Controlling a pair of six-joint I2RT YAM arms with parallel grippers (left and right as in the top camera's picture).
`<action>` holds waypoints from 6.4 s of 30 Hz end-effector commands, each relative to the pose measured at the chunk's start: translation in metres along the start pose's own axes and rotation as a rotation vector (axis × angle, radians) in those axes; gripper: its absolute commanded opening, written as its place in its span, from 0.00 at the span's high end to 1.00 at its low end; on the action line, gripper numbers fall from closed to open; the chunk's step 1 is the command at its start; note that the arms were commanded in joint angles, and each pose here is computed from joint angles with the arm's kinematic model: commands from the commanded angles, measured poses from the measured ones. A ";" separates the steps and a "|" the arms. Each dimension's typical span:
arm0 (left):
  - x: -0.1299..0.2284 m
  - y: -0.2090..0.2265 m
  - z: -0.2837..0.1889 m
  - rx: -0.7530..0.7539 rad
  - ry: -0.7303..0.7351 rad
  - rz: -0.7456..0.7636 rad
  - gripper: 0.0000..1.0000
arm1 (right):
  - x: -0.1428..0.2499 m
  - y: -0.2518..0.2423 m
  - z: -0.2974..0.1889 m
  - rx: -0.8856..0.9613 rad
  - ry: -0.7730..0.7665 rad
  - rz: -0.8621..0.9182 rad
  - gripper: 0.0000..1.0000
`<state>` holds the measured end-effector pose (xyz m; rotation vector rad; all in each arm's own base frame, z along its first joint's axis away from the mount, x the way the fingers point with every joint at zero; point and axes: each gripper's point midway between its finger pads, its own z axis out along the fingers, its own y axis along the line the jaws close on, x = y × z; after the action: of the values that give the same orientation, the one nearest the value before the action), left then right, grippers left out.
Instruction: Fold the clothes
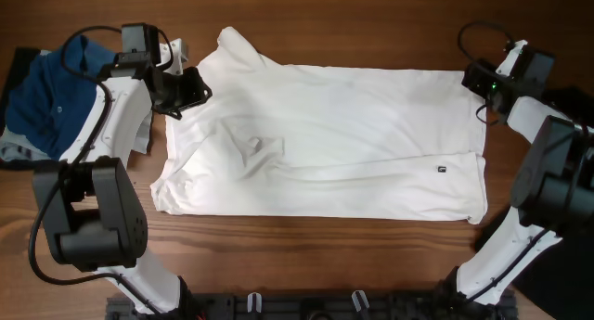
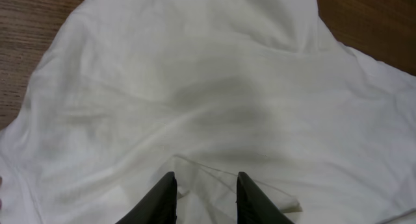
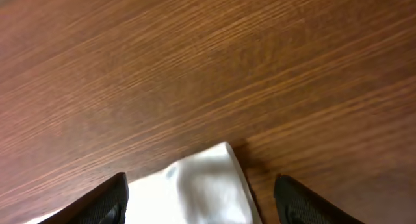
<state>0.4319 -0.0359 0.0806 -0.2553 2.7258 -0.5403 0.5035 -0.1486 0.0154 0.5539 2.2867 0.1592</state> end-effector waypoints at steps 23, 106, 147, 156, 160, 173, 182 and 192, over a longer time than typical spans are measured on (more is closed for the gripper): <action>-0.050 -0.015 -0.010 0.041 -0.210 0.057 0.71 | -0.071 0.068 -0.119 -0.257 -0.094 0.028 0.96; -0.119 -0.043 0.017 0.176 -0.476 0.070 0.80 | -0.022 0.048 -0.156 -0.032 0.090 -0.038 0.96; -0.129 -0.058 0.033 0.145 -0.558 0.222 0.96 | -0.022 0.056 -0.156 -0.081 0.094 -0.037 0.96; -0.072 -0.019 -0.022 0.018 -0.310 0.089 0.96 | -0.033 0.043 -0.155 0.003 0.044 -0.046 0.94; -0.029 0.013 -0.018 -0.116 -0.141 0.006 0.96 | -0.020 0.037 -0.156 0.031 0.097 -0.022 0.92; -0.003 0.040 -0.021 -0.268 -0.049 -0.029 0.46 | 0.003 0.016 -0.161 0.158 0.176 0.133 0.91; -0.033 0.025 0.006 -0.195 -0.136 0.122 0.48 | -0.001 0.017 -0.160 0.153 0.158 0.131 0.91; -0.024 0.046 0.045 -0.229 -0.076 0.108 0.68 | -0.002 0.017 -0.160 0.152 0.155 0.131 0.90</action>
<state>0.4603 -0.0032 0.0296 -0.2175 2.7256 -0.2031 0.3962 -0.1223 0.1313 0.7762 2.4437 0.1173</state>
